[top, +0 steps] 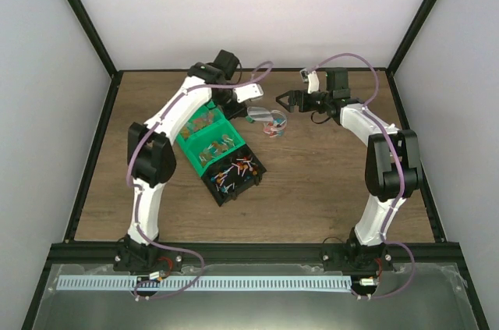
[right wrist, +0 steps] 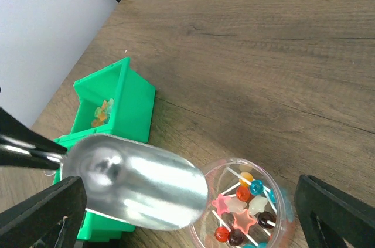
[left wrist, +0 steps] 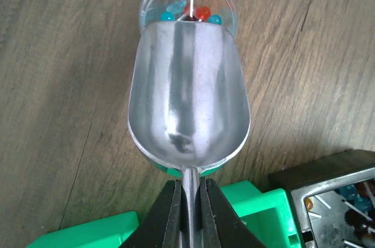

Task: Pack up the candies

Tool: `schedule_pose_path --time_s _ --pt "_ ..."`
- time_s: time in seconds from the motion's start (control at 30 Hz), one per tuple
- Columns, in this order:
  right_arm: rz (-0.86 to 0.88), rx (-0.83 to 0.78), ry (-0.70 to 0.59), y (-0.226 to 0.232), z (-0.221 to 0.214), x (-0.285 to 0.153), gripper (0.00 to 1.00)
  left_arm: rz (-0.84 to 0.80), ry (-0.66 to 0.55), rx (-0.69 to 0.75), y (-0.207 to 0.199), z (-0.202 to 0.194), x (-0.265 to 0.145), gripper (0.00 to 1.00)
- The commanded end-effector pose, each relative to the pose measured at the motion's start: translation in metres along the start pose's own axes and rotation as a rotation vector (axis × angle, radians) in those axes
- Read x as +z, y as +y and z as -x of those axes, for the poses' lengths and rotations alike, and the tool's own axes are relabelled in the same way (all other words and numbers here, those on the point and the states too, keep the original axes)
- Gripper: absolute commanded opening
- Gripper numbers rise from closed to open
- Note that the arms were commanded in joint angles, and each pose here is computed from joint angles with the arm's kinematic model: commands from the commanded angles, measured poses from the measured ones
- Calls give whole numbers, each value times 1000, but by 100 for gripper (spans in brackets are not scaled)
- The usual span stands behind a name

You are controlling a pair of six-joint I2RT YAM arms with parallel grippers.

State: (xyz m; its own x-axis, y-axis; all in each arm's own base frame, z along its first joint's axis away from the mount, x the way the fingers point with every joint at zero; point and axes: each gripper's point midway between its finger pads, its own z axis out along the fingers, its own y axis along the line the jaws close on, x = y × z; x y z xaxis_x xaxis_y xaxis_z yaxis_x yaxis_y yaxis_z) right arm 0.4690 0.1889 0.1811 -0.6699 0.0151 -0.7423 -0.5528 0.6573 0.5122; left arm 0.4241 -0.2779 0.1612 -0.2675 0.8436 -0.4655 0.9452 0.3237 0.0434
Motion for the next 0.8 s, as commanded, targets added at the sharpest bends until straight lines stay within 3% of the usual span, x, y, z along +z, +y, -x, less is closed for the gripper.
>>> schedule_pose_path --time_s 0.0,0.23,0.53,0.77 --pt "24 -29 -46 12 13 -14 100 -39 -200 -104 11 15 -56 4" --pt "82 -27 -34 22 10 -13 100 66 -318 -242 40 -34 -119 4" --pt "139 -68 7 43 -3 5 100 193 -208 -374 47 -150 -152 4" --pt "147 -137 46 65 -12 23 100 227 -71 -434 34 -199 -149 4"
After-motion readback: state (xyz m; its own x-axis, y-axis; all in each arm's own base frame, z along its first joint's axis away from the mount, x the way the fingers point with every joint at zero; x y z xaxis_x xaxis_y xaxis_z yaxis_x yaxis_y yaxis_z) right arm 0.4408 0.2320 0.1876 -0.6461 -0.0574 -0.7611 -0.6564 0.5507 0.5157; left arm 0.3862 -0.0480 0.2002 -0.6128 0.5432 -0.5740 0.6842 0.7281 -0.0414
